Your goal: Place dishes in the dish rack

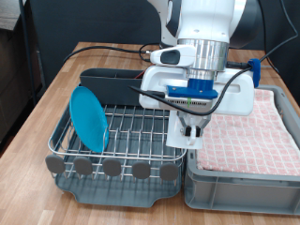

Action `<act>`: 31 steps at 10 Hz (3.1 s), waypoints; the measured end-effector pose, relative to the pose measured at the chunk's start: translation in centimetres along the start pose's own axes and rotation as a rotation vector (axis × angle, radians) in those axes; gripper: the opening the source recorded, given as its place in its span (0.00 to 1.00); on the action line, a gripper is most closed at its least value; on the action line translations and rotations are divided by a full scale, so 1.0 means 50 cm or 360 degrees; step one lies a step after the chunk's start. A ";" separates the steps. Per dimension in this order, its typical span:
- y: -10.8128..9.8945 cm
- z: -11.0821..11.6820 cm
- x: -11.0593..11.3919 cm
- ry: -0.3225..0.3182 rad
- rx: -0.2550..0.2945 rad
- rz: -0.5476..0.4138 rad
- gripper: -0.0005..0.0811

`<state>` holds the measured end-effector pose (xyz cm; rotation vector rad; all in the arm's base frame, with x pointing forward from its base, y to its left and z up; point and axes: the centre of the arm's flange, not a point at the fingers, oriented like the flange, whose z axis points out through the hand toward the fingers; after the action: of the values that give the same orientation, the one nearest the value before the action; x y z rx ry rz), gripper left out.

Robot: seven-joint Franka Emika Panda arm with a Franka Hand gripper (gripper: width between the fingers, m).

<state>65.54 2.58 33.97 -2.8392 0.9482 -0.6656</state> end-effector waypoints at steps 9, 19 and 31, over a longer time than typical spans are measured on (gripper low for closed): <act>0.024 0.094 0.034 -0.0130 -0.0011 0.0058 0.09; 0.038 0.168 0.045 -0.0270 -0.0041 0.0061 0.25; -0.021 0.037 0.057 -0.0533 -0.0198 0.0081 0.99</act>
<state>68.94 1.64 33.56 -2.8887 1.0275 -0.1206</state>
